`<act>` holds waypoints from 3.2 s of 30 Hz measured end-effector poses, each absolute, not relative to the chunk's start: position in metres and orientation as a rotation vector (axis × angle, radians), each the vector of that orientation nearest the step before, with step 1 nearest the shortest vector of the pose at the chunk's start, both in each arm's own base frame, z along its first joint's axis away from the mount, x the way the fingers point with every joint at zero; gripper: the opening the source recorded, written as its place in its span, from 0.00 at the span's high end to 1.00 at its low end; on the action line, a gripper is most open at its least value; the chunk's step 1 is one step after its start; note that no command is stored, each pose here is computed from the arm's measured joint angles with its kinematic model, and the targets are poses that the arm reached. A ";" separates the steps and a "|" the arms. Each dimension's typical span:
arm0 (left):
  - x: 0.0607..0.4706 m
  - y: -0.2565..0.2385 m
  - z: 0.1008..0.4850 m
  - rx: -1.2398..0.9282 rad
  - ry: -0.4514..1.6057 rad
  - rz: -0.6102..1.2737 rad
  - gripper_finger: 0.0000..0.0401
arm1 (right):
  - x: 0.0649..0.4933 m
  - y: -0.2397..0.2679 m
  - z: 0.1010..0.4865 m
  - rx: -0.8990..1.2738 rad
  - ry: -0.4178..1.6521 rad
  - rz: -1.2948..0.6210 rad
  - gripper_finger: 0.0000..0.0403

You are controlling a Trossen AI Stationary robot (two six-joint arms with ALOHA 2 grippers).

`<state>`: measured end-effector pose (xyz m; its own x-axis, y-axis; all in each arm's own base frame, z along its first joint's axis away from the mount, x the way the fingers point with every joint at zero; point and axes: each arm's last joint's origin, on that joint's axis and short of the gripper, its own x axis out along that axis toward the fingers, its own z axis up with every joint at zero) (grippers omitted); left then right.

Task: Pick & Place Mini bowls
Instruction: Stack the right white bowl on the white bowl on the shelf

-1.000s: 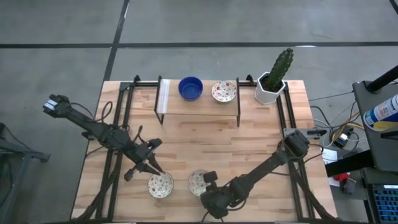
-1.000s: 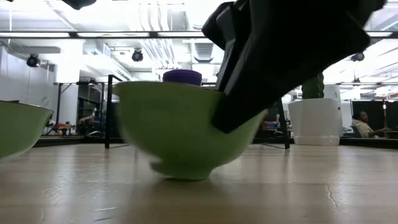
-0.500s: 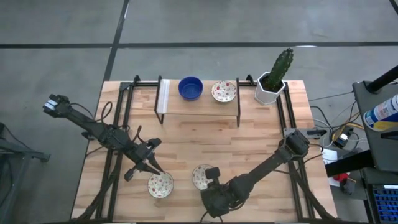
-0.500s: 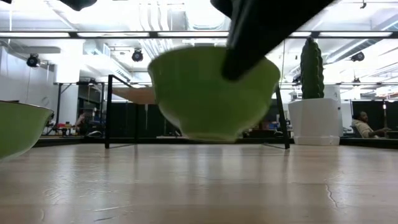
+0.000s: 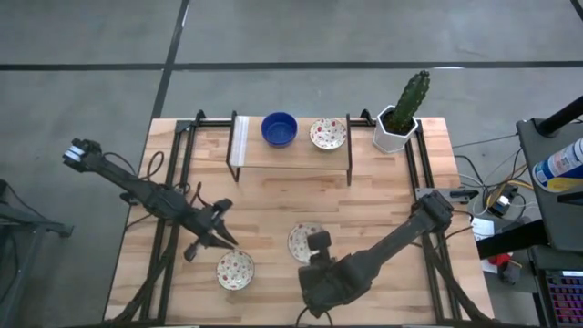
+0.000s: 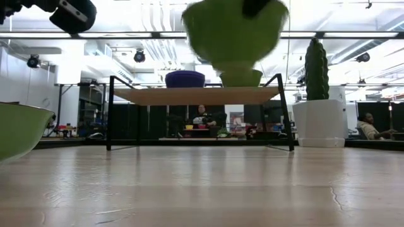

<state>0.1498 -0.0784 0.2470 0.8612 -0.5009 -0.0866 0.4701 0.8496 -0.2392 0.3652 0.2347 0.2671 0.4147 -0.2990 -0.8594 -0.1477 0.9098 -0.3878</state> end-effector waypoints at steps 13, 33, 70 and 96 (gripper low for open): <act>0.139 -0.073 0.235 -0.237 0.134 -0.515 0.87 | 0.365 0.168 0.358 -0.448 1.116 -0.224 0.97; 0.139 -0.073 0.236 -0.240 0.128 -0.518 0.87 | 0.351 -0.013 0.419 -0.138 1.087 -0.523 0.97; 0.139 -0.073 0.238 -0.247 0.110 -0.524 0.87 | 0.378 -0.112 0.348 0.083 1.272 -0.678 0.97; 0.139 -0.073 0.238 -0.256 0.112 -0.524 0.87 | 0.378 -0.112 0.344 0.150 1.269 -0.685 0.92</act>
